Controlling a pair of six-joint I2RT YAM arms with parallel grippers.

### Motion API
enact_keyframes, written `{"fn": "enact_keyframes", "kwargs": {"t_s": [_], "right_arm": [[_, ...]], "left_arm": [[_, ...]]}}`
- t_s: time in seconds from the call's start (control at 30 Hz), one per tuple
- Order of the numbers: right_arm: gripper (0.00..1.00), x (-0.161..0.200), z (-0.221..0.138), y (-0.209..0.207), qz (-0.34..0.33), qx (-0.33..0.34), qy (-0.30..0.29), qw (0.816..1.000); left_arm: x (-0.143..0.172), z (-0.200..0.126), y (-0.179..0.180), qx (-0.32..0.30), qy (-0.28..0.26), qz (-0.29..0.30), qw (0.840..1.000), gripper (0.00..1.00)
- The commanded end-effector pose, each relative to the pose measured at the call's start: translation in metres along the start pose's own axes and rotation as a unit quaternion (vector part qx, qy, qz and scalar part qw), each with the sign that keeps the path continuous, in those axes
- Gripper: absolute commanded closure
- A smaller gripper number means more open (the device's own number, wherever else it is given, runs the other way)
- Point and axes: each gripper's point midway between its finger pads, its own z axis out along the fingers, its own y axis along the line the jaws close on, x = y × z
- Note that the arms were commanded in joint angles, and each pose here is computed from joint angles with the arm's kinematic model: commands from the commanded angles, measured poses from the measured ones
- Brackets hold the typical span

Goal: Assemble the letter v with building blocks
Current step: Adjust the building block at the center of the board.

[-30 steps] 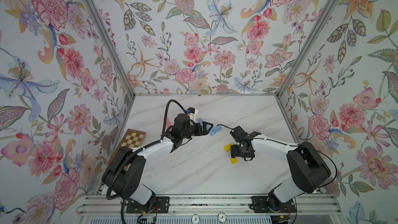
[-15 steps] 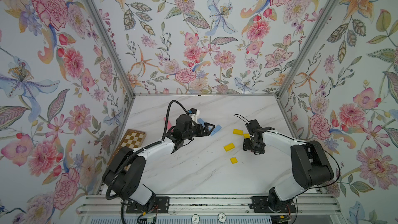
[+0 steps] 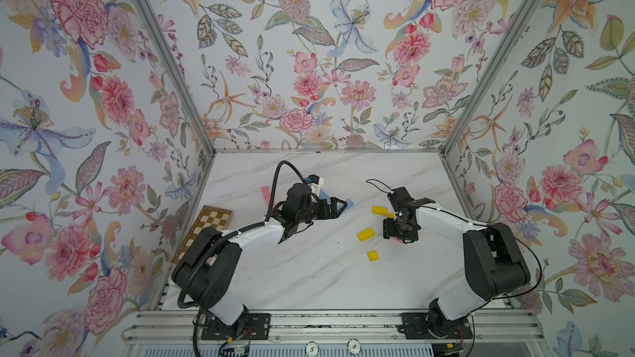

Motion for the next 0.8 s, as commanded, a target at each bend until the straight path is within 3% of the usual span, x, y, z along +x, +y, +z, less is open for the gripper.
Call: {"fn": "enact_keyframes", "kwargs": {"t_s": [0.0, 0.5, 0.63, 0.77], "right_arm": [[0.26, 0.008, 0.003, -0.005, -0.02, 0.023, 0.018, 0.999], [0.19, -0.011, 0.014, -0.012, -0.082, 0.092, 0.028, 0.992], [0.25, -0.003, 0.024, -0.008, -0.088, 0.08, 0.051, 0.992], [0.41, 0.009, 0.027, 0.001, -0.076, 0.046, 0.065, 0.994]], "left_arm": [[-0.009, 0.0, -0.014, 0.016, -0.007, 0.011, 1.0, 0.01], [-0.007, -0.004, -0.014, 0.014, -0.006, 0.014, 1.0, 0.01], [-0.006, -0.006, -0.014, 0.011, -0.003, 0.019, 1.0, 0.01], [-0.006, -0.007, -0.013, 0.01, -0.003, 0.021, 1.0, 0.01]]}}
